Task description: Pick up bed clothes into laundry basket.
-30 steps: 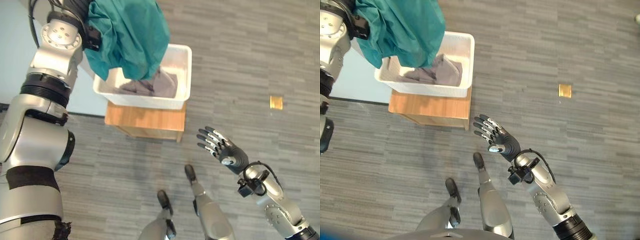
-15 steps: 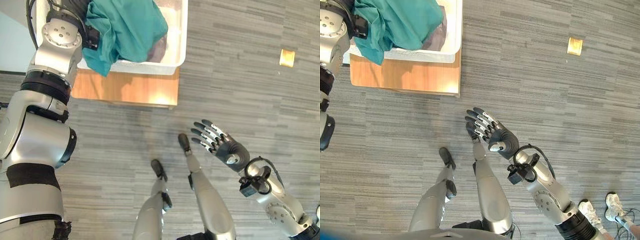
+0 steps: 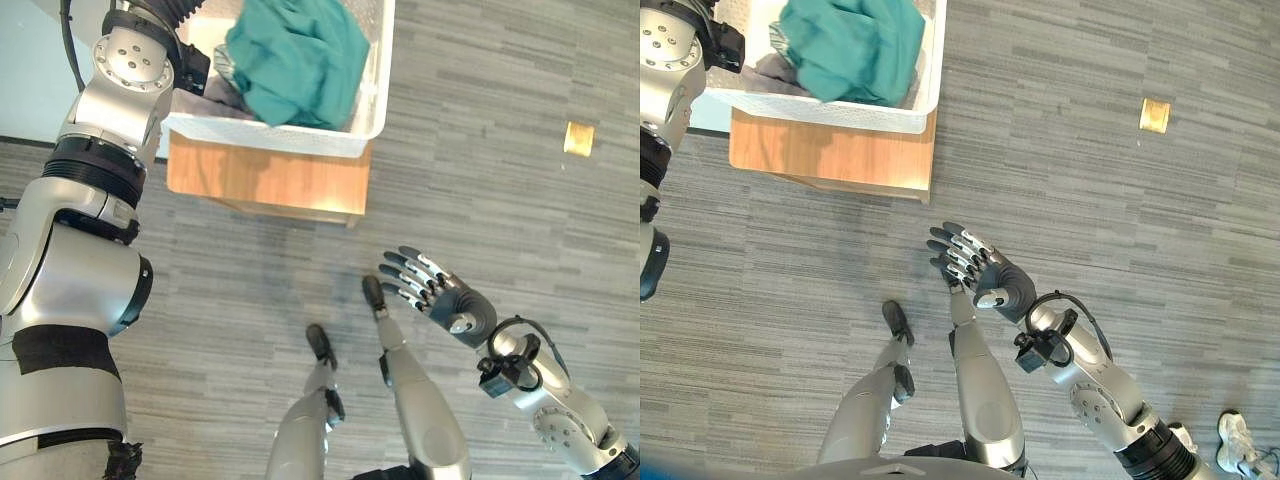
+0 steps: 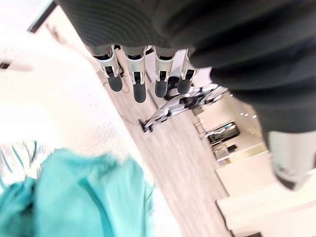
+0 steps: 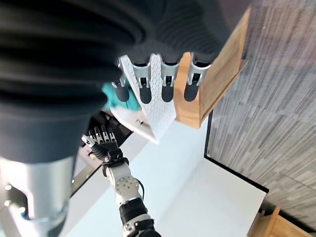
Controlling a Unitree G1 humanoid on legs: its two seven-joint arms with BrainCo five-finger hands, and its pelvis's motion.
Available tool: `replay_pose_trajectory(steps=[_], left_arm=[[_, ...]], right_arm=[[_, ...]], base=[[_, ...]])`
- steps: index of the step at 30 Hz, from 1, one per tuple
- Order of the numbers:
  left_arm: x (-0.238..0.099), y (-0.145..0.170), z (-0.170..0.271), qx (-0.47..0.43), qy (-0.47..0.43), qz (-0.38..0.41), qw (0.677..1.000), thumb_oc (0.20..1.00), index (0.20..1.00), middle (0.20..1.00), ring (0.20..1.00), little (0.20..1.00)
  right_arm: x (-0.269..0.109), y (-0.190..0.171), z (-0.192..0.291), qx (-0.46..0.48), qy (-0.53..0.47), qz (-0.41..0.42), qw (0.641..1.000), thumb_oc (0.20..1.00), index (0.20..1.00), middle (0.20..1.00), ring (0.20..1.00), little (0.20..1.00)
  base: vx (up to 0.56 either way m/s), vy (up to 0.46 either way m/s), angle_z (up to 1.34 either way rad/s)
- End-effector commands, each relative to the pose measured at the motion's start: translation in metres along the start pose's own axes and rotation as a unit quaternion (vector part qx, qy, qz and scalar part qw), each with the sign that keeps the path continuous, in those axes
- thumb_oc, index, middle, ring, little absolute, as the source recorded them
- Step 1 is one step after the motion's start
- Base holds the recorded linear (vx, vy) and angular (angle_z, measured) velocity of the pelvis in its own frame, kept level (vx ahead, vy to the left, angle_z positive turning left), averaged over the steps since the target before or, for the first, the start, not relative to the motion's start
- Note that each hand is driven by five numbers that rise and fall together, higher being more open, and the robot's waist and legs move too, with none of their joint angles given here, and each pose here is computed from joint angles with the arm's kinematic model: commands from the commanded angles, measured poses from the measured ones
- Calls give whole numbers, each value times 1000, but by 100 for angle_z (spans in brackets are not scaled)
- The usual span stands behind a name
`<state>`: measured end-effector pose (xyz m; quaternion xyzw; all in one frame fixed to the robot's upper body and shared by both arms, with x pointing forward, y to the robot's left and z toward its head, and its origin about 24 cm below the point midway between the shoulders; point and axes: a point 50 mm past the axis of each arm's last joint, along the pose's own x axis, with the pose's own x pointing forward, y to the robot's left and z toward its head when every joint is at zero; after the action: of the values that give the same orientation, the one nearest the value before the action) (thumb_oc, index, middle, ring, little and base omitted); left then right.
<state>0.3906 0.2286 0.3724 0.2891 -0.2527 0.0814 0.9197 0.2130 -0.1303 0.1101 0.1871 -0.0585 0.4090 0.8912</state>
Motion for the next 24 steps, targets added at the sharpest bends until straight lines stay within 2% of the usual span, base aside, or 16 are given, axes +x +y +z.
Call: replay_pose_trajectory(steps=[1,4,6,10,12,13,14,15,17,18,19,20,22,23,24], left_arm=[[4,25,40,-20,-86,51,995,1000,1000,1000,1000,1000],[-2,16,30,-26,-90,33,995,1000,1000,1000,1000,1000],[-21,7,-6,-56,-65,21,996,1000,1000,1000,1000,1000],[-48,-8,-41,-113,-41,1,993,1000,1000,1000,1000,1000],[-124,-23,-101,-177,25,-32,983,1000,1000,1000,1000,1000],[-140,-24,-109,-182,35,-36,982,1000,1000,1000,1000,1000],[-142,-24,-110,-182,37,-35,982,1000,1000,1000,1000,1000],[-163,-26,-121,-198,57,-31,978,1000,1000,1000,1000,1000],[-218,-40,-142,-245,114,-28,962,1000,1000,1000,1000,1000],[-263,-51,-151,-271,157,-27,949,1000,1000,1000,1000,1000],[-280,-57,-155,-286,179,-24,941,1000,1000,1000,1000,1000],[-314,-68,-163,-315,231,-18,921,1000,1000,1000,1000,1000],[-315,-68,-163,-315,232,-18,920,1000,1000,1000,1000,1000],[-328,-73,-165,-335,252,-14,908,1000,1000,1000,1000,1000],[-352,-83,-169,-380,293,9,877,1000,1000,1000,1000,1000]], right_arm=[[-9,-11,8,-9,-10,-10,1000,1000,1000,1000,1000,1000],[-10,-12,7,-16,-10,-17,1000,1000,1000,1000,1000,1000],[-12,-16,9,-37,-14,-35,999,1000,1000,1000,1000,1000],[-13,-21,14,-53,-29,-60,996,1000,1000,1000,1000,1000],[-23,-38,12,-96,-19,-134,986,1000,1000,1000,1000,1000],[-27,-42,12,-105,-18,-155,982,1000,1000,1000,1000,1000],[-27,-42,11,-104,-16,-154,982,1000,1000,1000,1000,1000],[-29,-45,8,-104,-15,-170,980,1000,1000,1000,1000,1000],[-34,-50,3,-123,-3,-198,973,1000,1000,1000,1000,1000],[-34,-52,3,-134,-6,-205,969,1000,1000,1000,1000,1000],[-32,-53,2,-126,-9,-208,970,1000,1000,1000,1000,1000],[-28,-54,1,-138,1,-202,970,1000,1000,1000,1000,1000],[-28,-54,0,-138,2,-201,970,1000,1000,1000,1000,1000],[-24,-53,0,-141,4,-194,971,1000,1000,1000,1000,1000],[-16,-52,1,-143,0,-187,972,1000,1000,1000,1000,1000]], base=[[29,-7,4],[22,-11,0],[83,-14,6],[71,-23,5],[151,-42,3],[104,-17,-2],[59,-10,21],[51,-12,35],[111,-27,25],[125,-15,9],[129,24,8],[84,25,15],[37,14,27],[77,9,52],[100,32,60]])
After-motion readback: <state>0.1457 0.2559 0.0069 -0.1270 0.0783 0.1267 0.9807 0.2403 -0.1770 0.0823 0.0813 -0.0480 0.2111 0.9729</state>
